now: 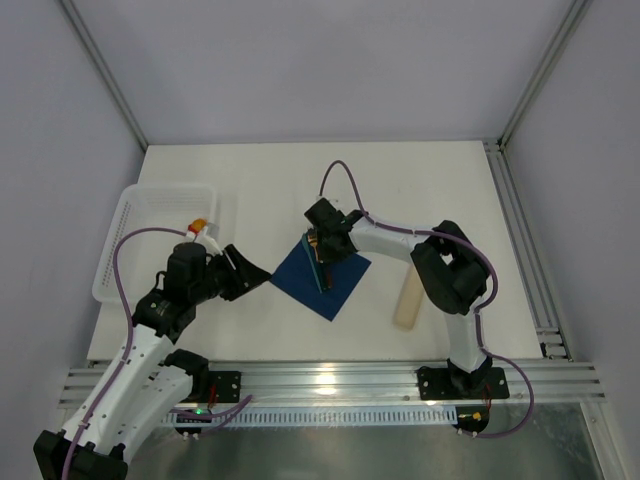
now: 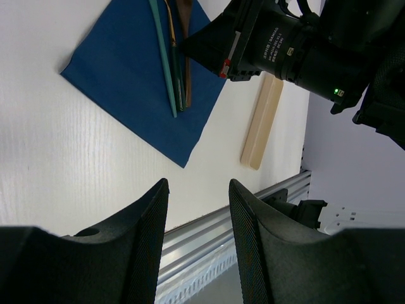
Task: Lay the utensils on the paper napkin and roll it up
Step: Adjust the utensils on the napkin, then roll the napkin at the center of the board.
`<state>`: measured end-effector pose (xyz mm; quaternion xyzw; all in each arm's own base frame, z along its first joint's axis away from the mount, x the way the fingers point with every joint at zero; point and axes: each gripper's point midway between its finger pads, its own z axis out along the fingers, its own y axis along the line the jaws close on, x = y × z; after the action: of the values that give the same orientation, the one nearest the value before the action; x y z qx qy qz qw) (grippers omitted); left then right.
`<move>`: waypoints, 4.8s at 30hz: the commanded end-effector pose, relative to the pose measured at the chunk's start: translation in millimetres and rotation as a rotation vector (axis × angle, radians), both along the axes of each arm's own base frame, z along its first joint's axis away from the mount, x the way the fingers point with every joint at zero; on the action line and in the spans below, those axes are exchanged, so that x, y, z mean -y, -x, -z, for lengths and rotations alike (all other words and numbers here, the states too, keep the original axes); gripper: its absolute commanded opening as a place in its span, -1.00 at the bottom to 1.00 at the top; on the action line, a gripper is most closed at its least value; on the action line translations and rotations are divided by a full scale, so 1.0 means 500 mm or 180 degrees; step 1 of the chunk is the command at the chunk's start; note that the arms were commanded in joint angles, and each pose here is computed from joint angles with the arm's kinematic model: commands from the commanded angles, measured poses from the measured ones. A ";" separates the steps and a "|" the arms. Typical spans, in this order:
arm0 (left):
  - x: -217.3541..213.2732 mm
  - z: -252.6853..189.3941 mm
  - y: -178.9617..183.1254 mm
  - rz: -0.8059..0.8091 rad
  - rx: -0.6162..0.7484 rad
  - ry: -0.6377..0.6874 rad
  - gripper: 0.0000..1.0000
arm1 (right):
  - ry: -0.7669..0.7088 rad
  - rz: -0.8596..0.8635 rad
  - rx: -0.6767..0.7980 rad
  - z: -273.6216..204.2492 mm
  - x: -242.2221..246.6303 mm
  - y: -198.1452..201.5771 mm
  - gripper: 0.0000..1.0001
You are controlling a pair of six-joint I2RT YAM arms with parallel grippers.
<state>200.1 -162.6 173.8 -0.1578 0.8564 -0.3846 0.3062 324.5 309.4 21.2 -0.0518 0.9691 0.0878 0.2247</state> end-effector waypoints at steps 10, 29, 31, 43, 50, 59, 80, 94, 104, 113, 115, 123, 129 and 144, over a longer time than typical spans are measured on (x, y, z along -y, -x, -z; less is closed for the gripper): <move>0.007 -0.021 -0.002 0.0057 0.0091 0.0052 -0.09 | -0.0177 0.0036 0.0214 -0.059 -0.012 -0.010 -0.74; 0.022 -0.026 -0.047 -0.0041 0.0148 0.0151 -0.10 | -0.0432 -0.0373 0.0490 -0.175 0.005 0.044 -0.07; 0.026 -0.019 -0.064 -0.0077 0.0153 0.0132 -0.11 | -0.0507 -0.0454 0.0511 -0.189 0.012 0.074 -0.07; 0.096 0.080 -0.156 -0.0130 -0.0069 0.0007 -0.28 | -0.0499 -0.1322 0.0504 -0.156 0.040 0.282 -0.02; 0.106 0.103 -0.188 -0.0131 -0.0144 -0.0146 -0.38 | -0.0684 -0.1581 0.0443 -0.123 0.005 0.310 -0.19; 0.132 0.164 -0.195 -0.0016 -0.0346 -0.0079 -0.49 | -0.0397 -0.1679 0.0394 -0.082 -0.010 0.299 -0.20; 0.120 0.208 -0.188 -0.0066 -0.0477 -0.0210 -0.50 | 0.0035 -0.1608 0.0402 -0.029 -0.009 0.298 -0.31; 0.116 0.223 -0.181 -0.0088 -0.0539 -0.0238 -0.51 | 0.0179 -0.1605 0.0380 -0.006 -0.006 0.322 -0.42; 0.116 0.224 -0.178 -0.0073 -0.0549 -0.0230 -0.50 | 0.0344 -0.1490 0.0473 -0.001 0.006 0.305 -0.54; 0.116 0.228 -0.176 -0.0069 -0.0563 -0.0234 -0.50 | 0.0403 -0.1483 0.0552 -0.006 0.001 0.291 -0.56; 0.116 0.230 -0.174 -0.0068 -0.0561 -0.0237 -0.50 | 0.0377 -0.1492 0.0559 -0.009 -0.005 0.290 -0.62; 0.116 0.220 -0.174 -0.0064 -0.0532 -0.0219 -0.49 | 0.0329 -0.1508 0.0614 -0.024 -0.013 0.286 -0.93; 0.119 0.211 -0.174 -0.0034 -0.0496 -0.0189 -0.49 | 0.0319 -0.1521 0.0687 -0.049 -0.015 0.279 -0.92; 0.122 0.185 -0.167 -0.0008 -0.0331 -0.0351 -0.49 | 0.0469 -0.1463 0.0950 -0.102 -0.030 0.237 -0.93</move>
<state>276.7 -224.6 64.1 -0.1776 0.8964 -0.3329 0.2325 192.2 314.9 48.1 -0.3058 0.9022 0.0595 0.2984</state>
